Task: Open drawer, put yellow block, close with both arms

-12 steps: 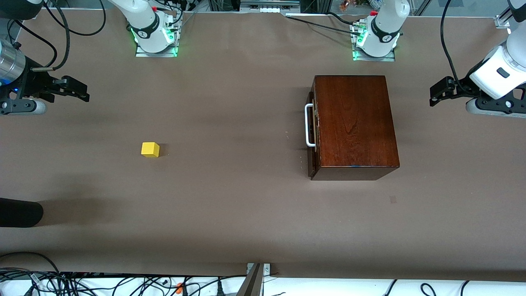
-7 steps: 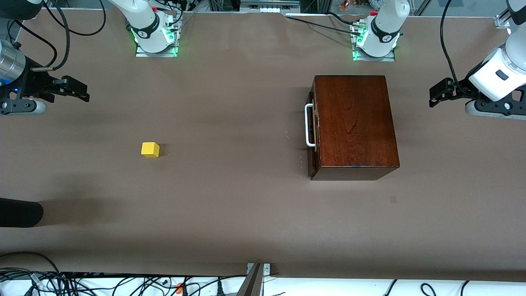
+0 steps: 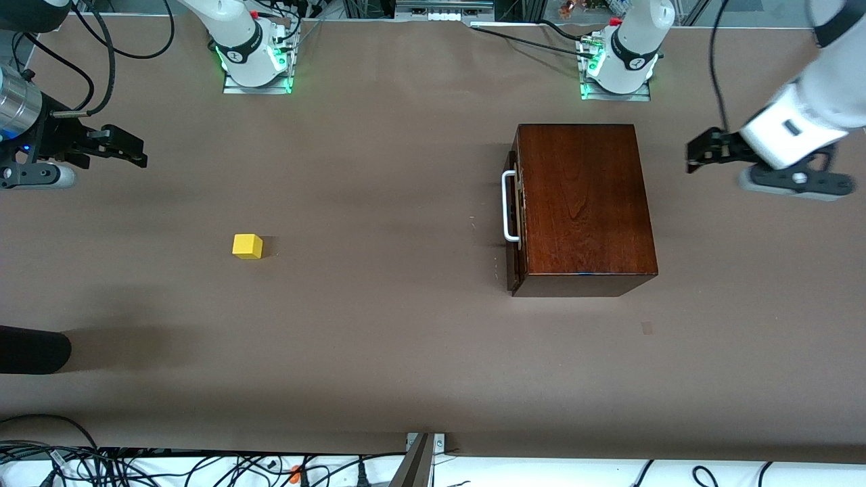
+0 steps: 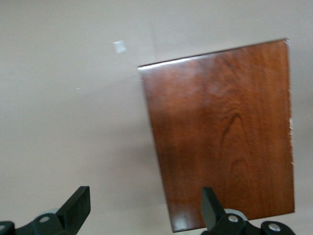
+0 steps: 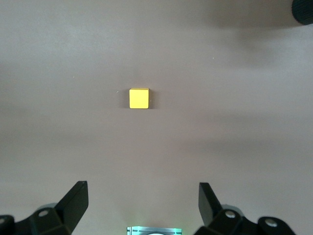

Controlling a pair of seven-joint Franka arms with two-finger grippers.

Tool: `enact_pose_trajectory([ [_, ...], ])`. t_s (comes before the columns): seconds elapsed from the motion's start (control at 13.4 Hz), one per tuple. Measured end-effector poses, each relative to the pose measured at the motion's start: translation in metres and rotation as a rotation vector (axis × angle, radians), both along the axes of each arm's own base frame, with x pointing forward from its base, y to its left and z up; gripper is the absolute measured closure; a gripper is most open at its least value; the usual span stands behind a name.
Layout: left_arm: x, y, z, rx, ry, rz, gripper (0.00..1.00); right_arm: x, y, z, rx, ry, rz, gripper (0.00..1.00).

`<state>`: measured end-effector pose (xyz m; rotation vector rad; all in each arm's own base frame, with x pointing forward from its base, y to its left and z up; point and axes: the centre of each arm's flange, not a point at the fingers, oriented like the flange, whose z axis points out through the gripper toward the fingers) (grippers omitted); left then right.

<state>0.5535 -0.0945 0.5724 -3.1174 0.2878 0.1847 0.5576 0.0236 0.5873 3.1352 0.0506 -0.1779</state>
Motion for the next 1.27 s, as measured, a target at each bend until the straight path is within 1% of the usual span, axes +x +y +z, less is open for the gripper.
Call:
enact_pose_trajectory([
  [0.15,-0.003,-0.062,-0.023,0.001,0.033,-0.039,0.00,0.000,0.000,0.000,0.000,0.000,0.000,0.00],
  [0.45,-0.017,-0.193,-0.077,-0.006,0.055,-0.001,0.00,0.000,0.000,0.000,0.000,0.000,-0.001,0.00],
  [0.52,-0.021,-0.220,-0.091,0.010,0.040,0.010,0.00,0.000,0.000,0.000,0.000,0.000,-0.001,0.00],
  [0.67,-0.032,-0.266,-0.120,0.084,-0.017,0.032,0.00,0.000,0.000,0.000,0.000,0.000,-0.001,0.00],
  [0.82,-0.055,-0.314,-0.156,0.168,-0.056,0.049,0.00,0.000,0.000,0.000,0.000,0.000,-0.001,0.00],
  [0.97,-0.074,-0.347,-0.193,0.243,-0.099,0.061,0.00,0.000,0.000,0.000,0.000,0.000,-0.001,0.00],
  [1.05,-0.075,-0.352,-0.209,0.265,-0.104,0.060,0.00,0.000,0.000,0.000,0.000,0.000,-0.001,0.00],
  [1.27,-0.065,-0.345,-0.234,0.307,-0.109,0.058,0.00,0.000,0.000,0.000,0.000,0.001,-0.001,0.00],
])
